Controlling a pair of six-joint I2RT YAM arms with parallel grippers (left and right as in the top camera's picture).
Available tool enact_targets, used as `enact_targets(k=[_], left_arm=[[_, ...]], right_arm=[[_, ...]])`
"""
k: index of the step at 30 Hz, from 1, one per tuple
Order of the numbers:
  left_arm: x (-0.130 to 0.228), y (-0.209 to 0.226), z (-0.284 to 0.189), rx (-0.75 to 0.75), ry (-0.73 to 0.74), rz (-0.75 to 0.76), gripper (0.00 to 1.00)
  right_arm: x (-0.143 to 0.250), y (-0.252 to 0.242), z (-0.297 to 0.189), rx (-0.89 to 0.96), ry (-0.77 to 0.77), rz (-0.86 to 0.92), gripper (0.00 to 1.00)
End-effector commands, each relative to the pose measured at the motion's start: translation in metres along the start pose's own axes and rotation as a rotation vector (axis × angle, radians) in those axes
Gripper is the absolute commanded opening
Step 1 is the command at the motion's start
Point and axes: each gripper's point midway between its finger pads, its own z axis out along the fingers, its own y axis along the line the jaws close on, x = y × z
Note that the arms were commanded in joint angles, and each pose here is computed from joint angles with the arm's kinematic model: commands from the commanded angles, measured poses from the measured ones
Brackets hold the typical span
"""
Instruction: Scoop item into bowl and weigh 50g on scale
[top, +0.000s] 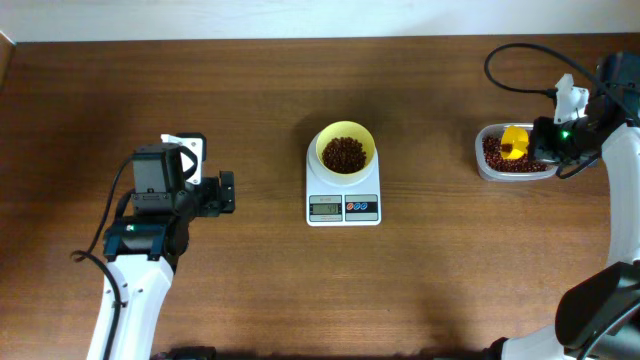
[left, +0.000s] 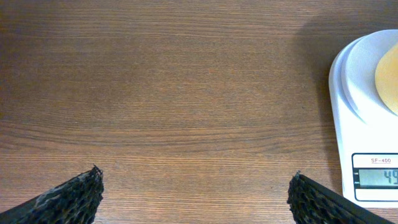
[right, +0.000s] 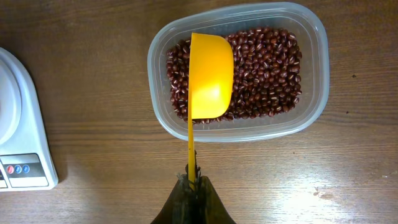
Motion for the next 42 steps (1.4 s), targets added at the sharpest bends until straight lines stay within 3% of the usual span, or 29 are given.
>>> enact_targets(k=[1,42], left_arm=[[0.0017,0.0027,0.0019,-0.010,0.007,0.008,0.99],[0.0017,0.0027,0.0019,-0.010,0.007,0.008,0.99]], right_arm=[[-0.0074,0.0034,-0.0138,-0.005,-0.043,0.000,0.04],[-0.0101,0.0037,-0.0139,-0.007,-0.054,-0.002,0.04]])
